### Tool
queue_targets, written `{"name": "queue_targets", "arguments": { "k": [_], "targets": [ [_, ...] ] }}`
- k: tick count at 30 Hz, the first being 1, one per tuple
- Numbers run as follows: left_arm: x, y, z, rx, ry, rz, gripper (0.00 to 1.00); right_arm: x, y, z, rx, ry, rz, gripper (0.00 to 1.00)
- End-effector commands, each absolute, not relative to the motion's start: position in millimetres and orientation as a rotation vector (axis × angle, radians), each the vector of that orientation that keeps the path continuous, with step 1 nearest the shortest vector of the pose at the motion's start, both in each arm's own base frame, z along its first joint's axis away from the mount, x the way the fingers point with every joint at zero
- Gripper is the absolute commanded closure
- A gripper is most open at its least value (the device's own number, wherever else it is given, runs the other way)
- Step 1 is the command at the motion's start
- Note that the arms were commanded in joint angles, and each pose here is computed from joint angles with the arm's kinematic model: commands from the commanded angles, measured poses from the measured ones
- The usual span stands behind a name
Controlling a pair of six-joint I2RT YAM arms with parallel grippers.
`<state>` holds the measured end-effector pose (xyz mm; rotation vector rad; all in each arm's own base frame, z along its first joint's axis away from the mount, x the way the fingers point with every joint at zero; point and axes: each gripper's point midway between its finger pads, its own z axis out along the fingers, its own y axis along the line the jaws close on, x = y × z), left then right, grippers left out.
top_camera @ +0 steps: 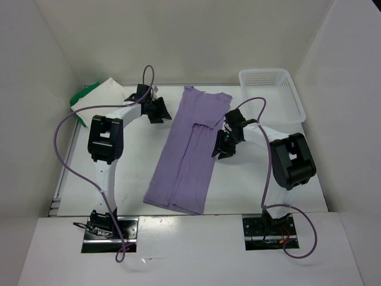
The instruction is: Fold and stack the t-shirts
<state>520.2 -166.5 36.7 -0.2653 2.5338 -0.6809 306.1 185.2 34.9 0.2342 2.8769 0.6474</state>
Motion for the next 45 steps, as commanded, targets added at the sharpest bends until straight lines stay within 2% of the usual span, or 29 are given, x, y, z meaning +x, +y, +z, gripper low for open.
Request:
{"name": "queue_targets", "arguments": {
  "k": [1, 2, 3, 6, 10, 14, 15, 19, 24, 28, 29, 30, 31, 32, 36, 37, 40, 43, 44, 45],
  "targets": [
    [539.7, -184.7, 39.2, -0.164, 2.496, -0.772, 0.42, 326.8, 195.9, 67.7, 0.192, 2.758, 0.739, 0.58],
    [553.0, -192.4, 50.6, -0.138, 2.456, -0.781, 0.43, 325.8, 197.6, 68.6, 0.188, 2.760, 0.755, 0.58],
    [554.3, -197.8, 33.6, -0.123, 2.486, -0.777, 0.48, 327.3, 198.1, 66.1, 0.188, 2.760, 0.755, 0.58],
    [568.6, -216.6, 30.1, -0.073, 2.471, -0.864, 0.49, 326.5, 199.4, 66.7, 0.185, 2.761, 0.768, 0.58],
    [572.7, -244.9, 24.3, -0.020, 2.470, -0.925, 0.56, 333.4, 199.7, 66.4, 0.187, 2.755, 0.753, 0.58],
    [581.1, -251.9, 19.7, -0.029, 2.467, -0.916, 0.75, 337.6, 201.1, 66.7, 0.184, 2.745, 0.756, 0.58],
    [582.0, -251.2, 19.5, -0.051, 2.470, -0.911, 0.83, 337.6, 201.1, 66.7, 0.184, 2.745, 0.756, 0.58],
    [601.0, -231.3, 33.3, -0.178, 2.407, -0.891, 0.98, 339.8, 196.6, 62.7, 0.203, 2.751, 0.739, 0.58],
    [612.3, -160.4, 43.0, -0.423, 2.356, -0.803, 1.00, 338.2, 191.8, 56.4, 0.167, 2.766, 0.698, 0.57],
    [603.5, -132.0, 48.3, -0.538, 2.317, -0.767, 1.00, 337.2, 187.4, 53.4, 0.170, 2.772, 0.690, 0.55],
    [595.6, -131.3, 39.4, -0.545, 2.333, -0.764, 0.96, 336.4, 188.7, 54.1, 0.167, 2.773, 0.703, 0.52],
    [597.9, -133.9, 52.2, -0.531, 2.295, -0.793, 0.73, 336.4, 188.7, 54.1, 0.167, 2.773, 0.703, 0.50],
    [594.0, -138.3, 54.7, -0.512, 2.295, -0.828, 0.59, 335.4, 190.4, 54.9, 0.163, 2.774, 0.719, 0.46],
    [589.0, -139.5, 59.8, -0.480, 2.293, -0.836, 0.37, 335.3, 191.9, 59.4, 0.156, 2.765, 0.734, 0.45],
    [559.2, -132.8, 66.0, -0.416, 2.341, -0.778, 0.04, 305.8, 196.5, 49.0, 0.149, 2.817, 0.785, 0.42],
    [547.5, -129.7, 62.8, -0.423, 2.366, -0.756, 0.00, 299.1, 200.4, 47.7, 0.164, 2.825, 0.804, 0.42],
    [512.5, -123.5, 76.8, -0.389, 2.389, -0.719, 0.00, 267.0, 213.7, 36.0, 0.129, 2.878, 0.844, 0.42],
    [445.5, -124.8, 71.2, -0.392, 2.484, -0.757, 0.00, 234.4, 227.6, 33.8, 0.113, 2.916, 0.905, 0.41],
    [412.1, -123.5, 70.8, -0.403, 2.517, -0.764, 0.05, 220.5, 228.7, 27.9, 0.115, 2.955, 0.916, 0.41],
    [394.3, -120.6, 69.3, -0.419, 2.541, -0.750, 0.27, 211.1, 235.0, 28.8, 0.078, 2.958, 0.925, 0.41]
  ]
}}
